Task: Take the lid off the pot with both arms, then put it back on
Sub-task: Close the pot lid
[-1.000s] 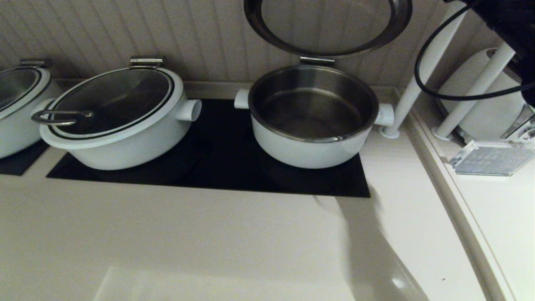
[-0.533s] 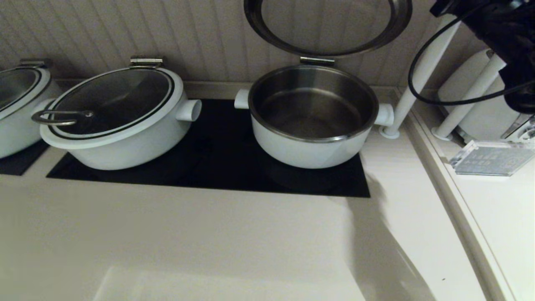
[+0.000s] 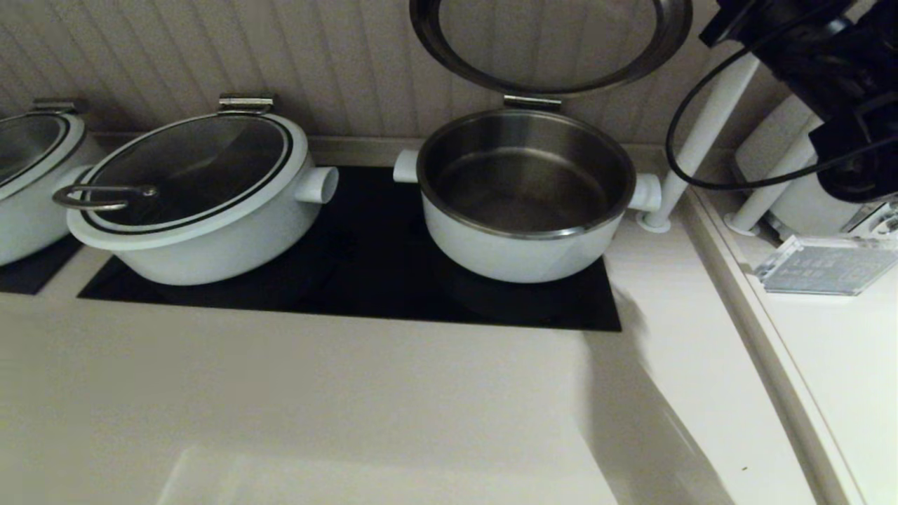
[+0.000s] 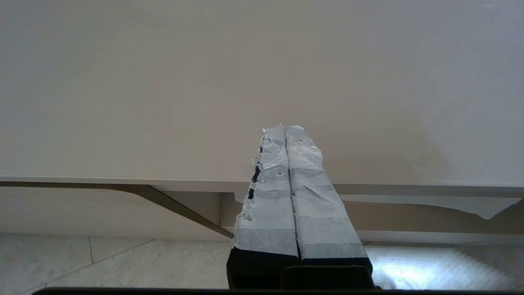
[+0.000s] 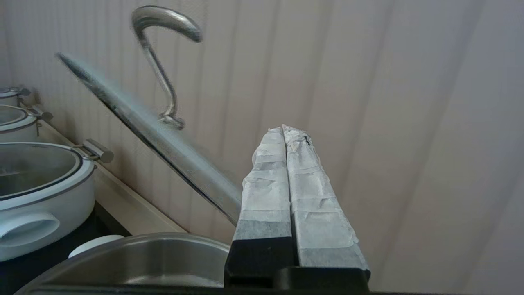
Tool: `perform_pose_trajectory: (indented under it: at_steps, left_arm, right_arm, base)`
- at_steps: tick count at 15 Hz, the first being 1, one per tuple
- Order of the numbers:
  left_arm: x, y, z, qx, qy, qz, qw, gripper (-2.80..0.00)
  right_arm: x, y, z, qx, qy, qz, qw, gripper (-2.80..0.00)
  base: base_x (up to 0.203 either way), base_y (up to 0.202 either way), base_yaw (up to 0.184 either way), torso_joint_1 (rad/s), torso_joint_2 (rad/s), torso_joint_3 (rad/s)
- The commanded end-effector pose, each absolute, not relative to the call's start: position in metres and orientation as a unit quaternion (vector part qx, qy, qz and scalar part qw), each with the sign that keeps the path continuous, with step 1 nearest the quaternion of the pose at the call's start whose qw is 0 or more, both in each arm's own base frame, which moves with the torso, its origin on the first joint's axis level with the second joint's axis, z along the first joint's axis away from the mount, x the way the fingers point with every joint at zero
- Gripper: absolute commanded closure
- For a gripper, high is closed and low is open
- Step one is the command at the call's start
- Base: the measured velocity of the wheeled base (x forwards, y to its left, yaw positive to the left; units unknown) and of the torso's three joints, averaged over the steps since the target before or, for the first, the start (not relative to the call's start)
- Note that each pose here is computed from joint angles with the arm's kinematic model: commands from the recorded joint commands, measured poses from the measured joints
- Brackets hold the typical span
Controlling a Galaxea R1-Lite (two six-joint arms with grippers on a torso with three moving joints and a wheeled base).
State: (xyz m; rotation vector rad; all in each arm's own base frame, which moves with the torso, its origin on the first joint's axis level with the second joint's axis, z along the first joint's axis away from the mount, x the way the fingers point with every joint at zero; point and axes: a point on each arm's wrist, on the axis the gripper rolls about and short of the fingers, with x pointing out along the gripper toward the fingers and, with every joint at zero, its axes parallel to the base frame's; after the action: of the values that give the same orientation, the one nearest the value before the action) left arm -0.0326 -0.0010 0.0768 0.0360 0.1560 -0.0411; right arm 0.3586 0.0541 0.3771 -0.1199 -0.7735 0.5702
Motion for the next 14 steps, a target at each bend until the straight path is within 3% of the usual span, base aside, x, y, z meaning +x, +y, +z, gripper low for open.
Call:
perform_pose_trajectory:
  at_steps: [1, 14]
  left_arm:
    - [-0.033, -0.001, 0.077, 0.018, 0.078, -0.020, 0.997, 0.00]
    - [-0.033, -0.001, 0.077, 0.018, 0.079, -0.020, 0.997, 0.00]
  right_arm:
    - [0.365, 0.058, 0.369, -0.057, -0.367, 0.279, 0.885, 0.00]
    - [0.367, 0.062, 0.346, -0.055, -0.339, 0.298, 0.891, 0.00]
  base:
    - [0.000, 0.000, 0.000, 0.000, 0.00, 0.000]
    - [0.000, 0.000, 0.000, 0.000, 0.00, 0.000]
